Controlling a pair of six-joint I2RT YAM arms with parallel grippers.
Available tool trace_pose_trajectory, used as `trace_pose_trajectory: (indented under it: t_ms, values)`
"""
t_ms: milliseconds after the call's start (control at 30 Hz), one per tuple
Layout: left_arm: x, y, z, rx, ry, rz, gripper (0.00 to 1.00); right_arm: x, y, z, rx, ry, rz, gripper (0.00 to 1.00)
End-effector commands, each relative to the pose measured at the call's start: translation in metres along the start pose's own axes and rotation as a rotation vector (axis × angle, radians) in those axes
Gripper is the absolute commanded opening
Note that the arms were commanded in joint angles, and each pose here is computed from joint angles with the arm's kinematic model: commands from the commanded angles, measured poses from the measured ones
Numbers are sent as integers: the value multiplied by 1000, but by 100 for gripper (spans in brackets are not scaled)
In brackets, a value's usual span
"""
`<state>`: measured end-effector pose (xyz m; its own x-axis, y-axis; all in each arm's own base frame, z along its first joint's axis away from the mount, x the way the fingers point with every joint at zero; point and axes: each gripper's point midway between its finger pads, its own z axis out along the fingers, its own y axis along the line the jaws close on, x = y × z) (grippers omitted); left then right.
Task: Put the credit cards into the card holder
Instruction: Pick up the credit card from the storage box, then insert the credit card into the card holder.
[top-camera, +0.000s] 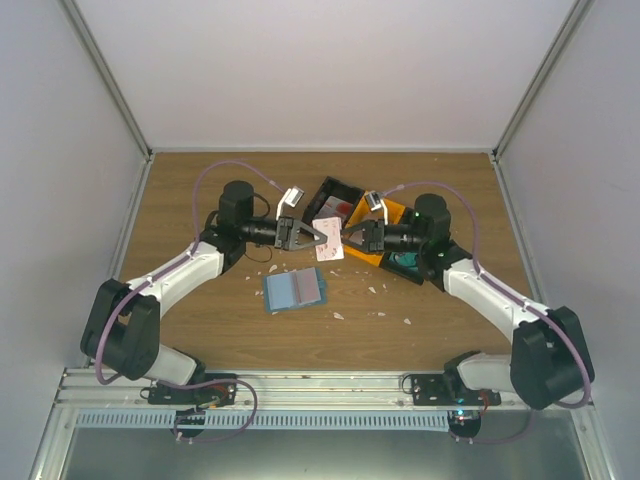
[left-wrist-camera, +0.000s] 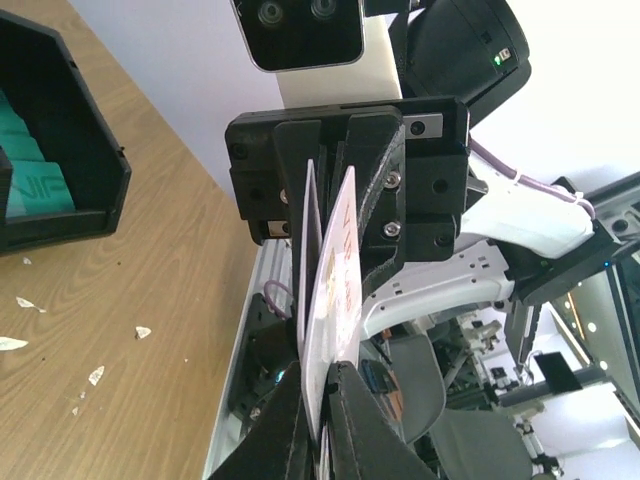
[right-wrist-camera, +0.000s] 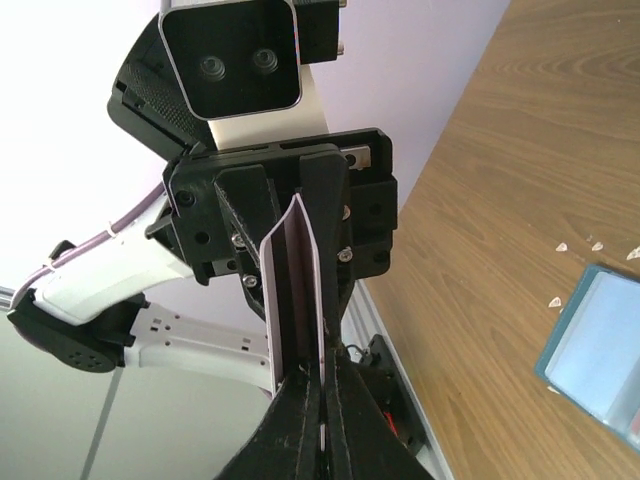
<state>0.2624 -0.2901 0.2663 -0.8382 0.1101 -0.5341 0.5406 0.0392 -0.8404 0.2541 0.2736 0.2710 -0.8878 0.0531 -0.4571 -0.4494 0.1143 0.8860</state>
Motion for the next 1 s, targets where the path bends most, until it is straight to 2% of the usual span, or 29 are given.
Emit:
trace_pose_trajectory:
  t_ms: [0, 333, 533, 700, 833, 967]
  values:
    - [0, 33, -18, -63, -70, -101, 7, -32, 19, -7, -17, -59, -3, 0]
    - [9, 44, -35, -71, -88, -127, 10, -44, 1, -9, -6, -60, 47, 0]
    - [15, 57, -46, -113, -113, -146, 0, -47, -12, -9, 43, -65, 21, 0]
    - [40, 86, -61, -302, -140, -205, 0, -39, -31, -11, 141, -45, -24, 1]
    - [73, 111, -73, -453, -130, -278, 0, -16, -60, -5, 261, 15, -53, 1]
    - [97, 129, -79, -528, -106, -354, 0, 14, -84, 15, 372, 103, -77, 1]
